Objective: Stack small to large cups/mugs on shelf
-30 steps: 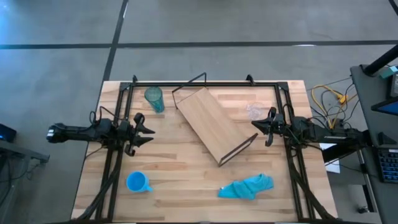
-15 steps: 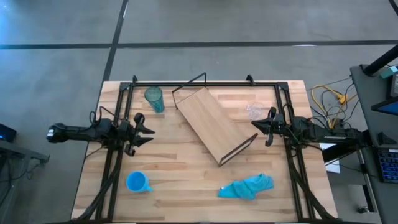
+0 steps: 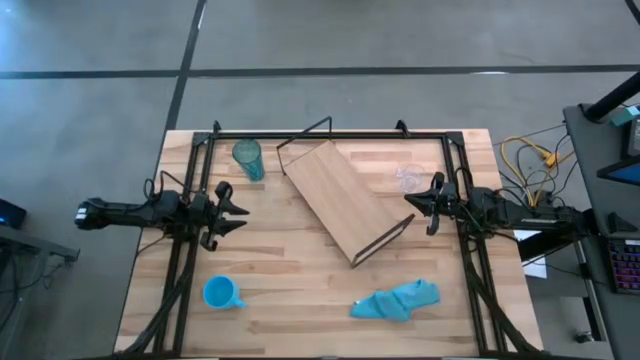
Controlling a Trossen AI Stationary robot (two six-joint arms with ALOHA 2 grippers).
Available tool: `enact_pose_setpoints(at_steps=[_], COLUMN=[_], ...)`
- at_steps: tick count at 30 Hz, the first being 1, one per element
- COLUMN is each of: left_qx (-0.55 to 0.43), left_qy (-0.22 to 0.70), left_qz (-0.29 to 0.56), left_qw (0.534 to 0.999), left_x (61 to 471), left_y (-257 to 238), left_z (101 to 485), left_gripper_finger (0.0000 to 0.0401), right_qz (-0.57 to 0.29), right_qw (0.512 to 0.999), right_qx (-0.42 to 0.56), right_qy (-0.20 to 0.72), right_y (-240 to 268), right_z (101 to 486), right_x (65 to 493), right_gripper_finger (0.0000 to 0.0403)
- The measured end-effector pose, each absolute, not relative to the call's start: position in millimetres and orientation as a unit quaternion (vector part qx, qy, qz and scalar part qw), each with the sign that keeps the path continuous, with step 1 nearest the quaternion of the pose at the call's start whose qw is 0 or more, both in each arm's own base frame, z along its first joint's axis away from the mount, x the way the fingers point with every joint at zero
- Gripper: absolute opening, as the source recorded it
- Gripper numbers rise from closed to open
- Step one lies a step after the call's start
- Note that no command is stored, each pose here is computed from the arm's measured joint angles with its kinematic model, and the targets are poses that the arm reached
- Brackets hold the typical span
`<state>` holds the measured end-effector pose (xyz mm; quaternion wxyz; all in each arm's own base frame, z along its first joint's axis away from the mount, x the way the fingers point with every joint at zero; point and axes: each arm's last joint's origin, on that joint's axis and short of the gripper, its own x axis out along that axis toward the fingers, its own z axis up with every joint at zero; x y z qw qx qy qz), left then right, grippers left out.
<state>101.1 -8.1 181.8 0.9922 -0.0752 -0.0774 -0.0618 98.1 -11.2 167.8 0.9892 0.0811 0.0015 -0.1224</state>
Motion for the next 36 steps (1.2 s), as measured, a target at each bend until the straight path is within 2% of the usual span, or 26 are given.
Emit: enact_pose_setpoints(at_steps=[10, 15, 24, 27, 32, 36], left_qx=[-0.075, -0.075, -0.090, -0.091, -0.090, -0.137], left_qy=[-0.077, -0.077, -0.093, -0.109, -0.145, -0.162], left_qz=[-0.062, -0.062, -0.064, -0.066, -0.069, -0.079], left_qw=[0.992, 0.992, 0.989, 0.988, 0.983, 0.974], left_x=[101.2, 101.1, 100.6, 99.9, 98.1, 96.6], left_y=[-8.1, -8.1, -8.0, -8.0, -7.9, -7.9], left_z=[181.7, 181.8, 185.0, 188.1, 194.7, 198.5], left_gripper_finger=[0.0114, 0.0114, 0.0114, 0.0114, 0.0114, 0.0114], right_qz=[-0.128, -0.133, -0.132, -0.170, -0.144, -0.130], right_qw=[0.985, 0.974, 0.967, 0.960, 0.952, 0.963], right_qx=[0.115, 0.181, 0.216, 0.217, 0.255, 0.213], right_qy=[-0.006, -0.024, -0.034, -0.057, -0.092, -0.102], right_y=[-11.5, -11.9, -12.0, -14.5, -13.5, -12.5], right_z=[168.2, 169.9, 170.8, 173.5, 185.7, 209.0], right_x=[98.1, 98.0, 97.9, 97.2, 95.9, 92.3], right_gripper_finger=[0.0009, 0.0009, 0.0009, 0.0009, 0.0009, 0.0009])
